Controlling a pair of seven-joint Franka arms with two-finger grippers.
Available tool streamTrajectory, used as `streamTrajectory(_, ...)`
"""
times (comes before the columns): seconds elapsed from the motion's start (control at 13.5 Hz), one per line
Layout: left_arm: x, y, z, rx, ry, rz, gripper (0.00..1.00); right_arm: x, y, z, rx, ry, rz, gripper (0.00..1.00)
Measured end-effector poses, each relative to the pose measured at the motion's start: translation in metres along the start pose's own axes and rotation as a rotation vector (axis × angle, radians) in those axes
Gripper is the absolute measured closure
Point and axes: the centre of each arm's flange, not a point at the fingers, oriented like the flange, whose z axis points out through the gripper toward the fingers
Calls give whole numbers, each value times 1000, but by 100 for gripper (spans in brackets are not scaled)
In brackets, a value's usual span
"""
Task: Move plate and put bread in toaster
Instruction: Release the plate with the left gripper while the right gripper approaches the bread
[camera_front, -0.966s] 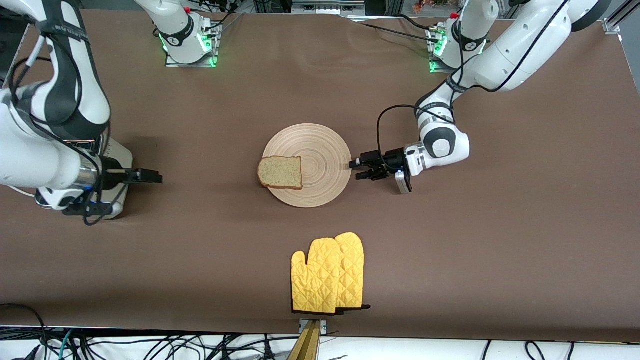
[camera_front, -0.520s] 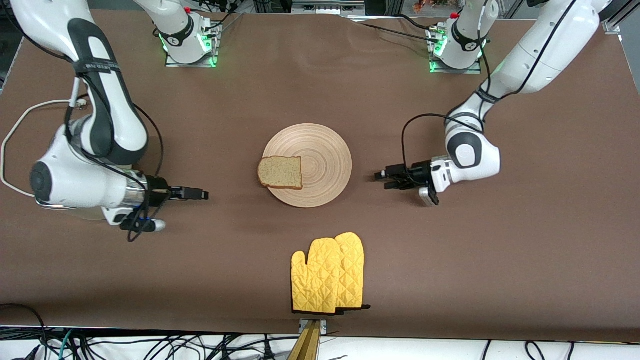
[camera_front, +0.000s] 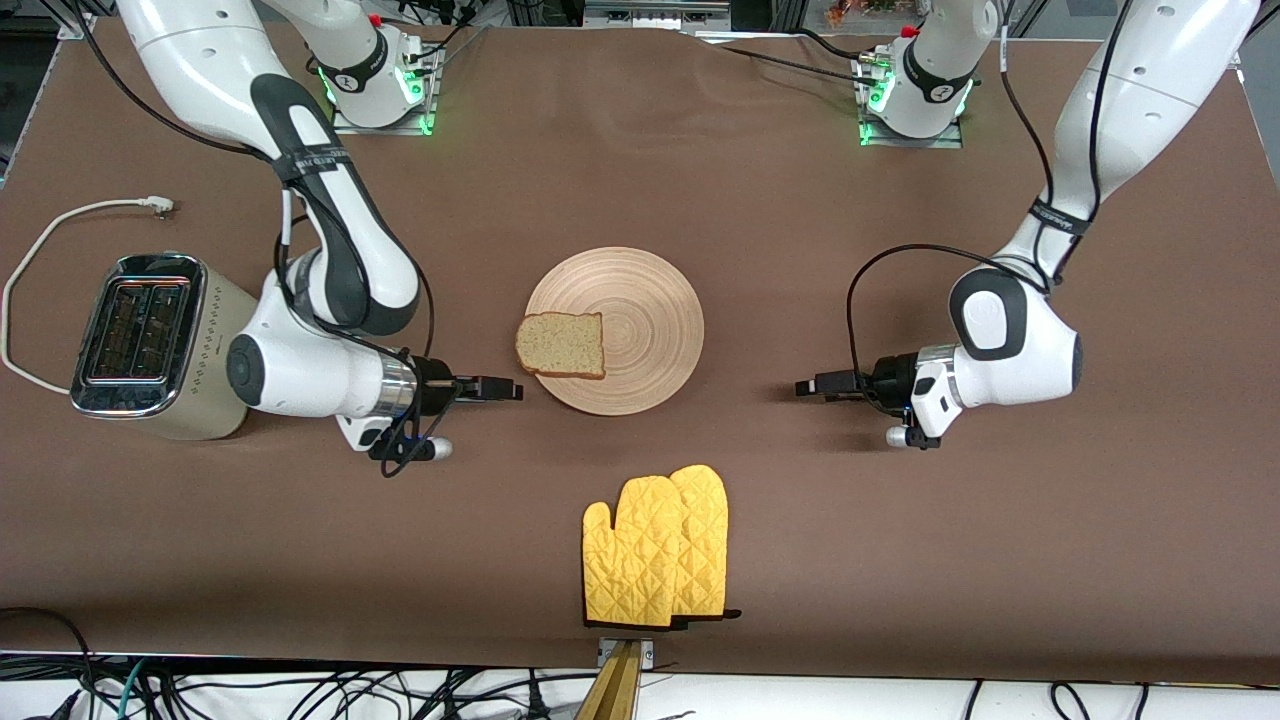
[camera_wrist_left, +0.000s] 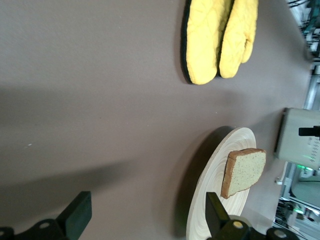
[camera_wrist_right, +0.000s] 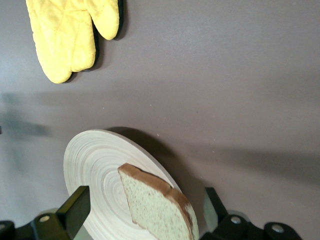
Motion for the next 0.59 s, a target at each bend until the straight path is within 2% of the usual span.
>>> streamTrajectory(0.15,8,26,-26,101,-13,-44,0,4,14,19,31,-12,-34,0)
streamTrajectory(0.37,5,63,-73,317,-45,-60,0,4,28,39,41,-37,-39,0)
streamTrajectory(0.59,1,93,-126,529,-71,-3,0,-2,35,50,58,-63,-61,0)
